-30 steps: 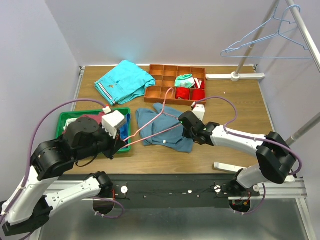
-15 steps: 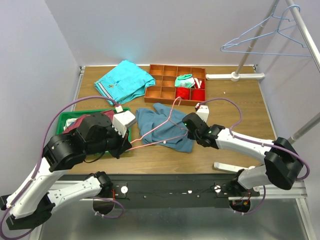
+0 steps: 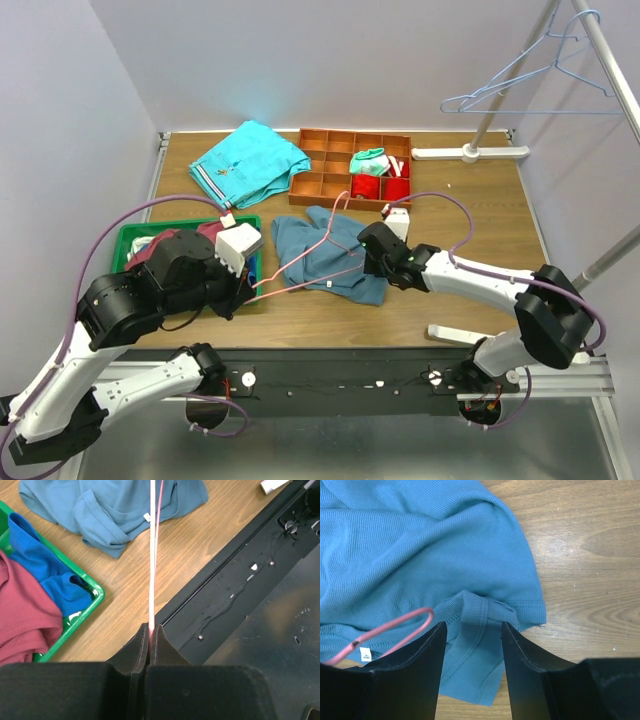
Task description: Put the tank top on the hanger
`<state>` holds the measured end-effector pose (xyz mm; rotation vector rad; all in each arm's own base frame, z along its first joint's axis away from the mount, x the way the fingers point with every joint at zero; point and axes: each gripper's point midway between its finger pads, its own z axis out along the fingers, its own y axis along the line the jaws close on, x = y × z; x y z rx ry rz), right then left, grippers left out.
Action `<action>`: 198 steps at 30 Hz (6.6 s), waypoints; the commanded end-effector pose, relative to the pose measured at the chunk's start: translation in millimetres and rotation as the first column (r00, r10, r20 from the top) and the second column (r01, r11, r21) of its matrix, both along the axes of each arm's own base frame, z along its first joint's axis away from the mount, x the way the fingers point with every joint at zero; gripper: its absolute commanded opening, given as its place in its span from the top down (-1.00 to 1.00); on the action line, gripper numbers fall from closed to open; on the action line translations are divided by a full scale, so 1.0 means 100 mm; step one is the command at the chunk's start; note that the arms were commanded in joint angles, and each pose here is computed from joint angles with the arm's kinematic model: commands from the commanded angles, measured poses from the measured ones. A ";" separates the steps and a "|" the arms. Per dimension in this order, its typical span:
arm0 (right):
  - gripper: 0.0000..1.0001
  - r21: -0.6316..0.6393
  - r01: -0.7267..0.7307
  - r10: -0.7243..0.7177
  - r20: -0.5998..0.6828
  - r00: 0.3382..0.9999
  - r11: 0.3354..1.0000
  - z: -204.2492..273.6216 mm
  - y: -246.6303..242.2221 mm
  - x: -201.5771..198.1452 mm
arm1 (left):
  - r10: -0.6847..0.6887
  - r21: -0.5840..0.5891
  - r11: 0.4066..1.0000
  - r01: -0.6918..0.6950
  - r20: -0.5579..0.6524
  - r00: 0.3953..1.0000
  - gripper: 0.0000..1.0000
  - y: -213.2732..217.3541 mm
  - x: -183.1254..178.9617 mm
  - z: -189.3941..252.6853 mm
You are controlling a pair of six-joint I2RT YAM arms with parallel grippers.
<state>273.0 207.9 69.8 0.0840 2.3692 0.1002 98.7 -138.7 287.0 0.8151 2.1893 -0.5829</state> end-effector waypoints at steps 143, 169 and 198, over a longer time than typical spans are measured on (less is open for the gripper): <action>0.99 0.000 0.013 -0.013 0.313 0.950 1.000 0.60 -0.05 0.34 | 0.634 0.081 0.774 -0.628 -0.114 0.765 -0.03 -0.68 1.67 -1.34; 0.99 -0.014 0.048 -0.041 0.325 0.945 0.999 0.64 -0.16 0.32 | 0.655 0.261 0.745 -0.614 -0.105 0.749 0.10 -0.93 2.15 -2.01; 0.99 -0.142 0.237 -0.180 0.331 0.926 0.961 0.60 -0.39 0.44 | 0.648 0.239 0.755 -0.611 -0.127 0.751 1.00 -0.76 1.91 -1.95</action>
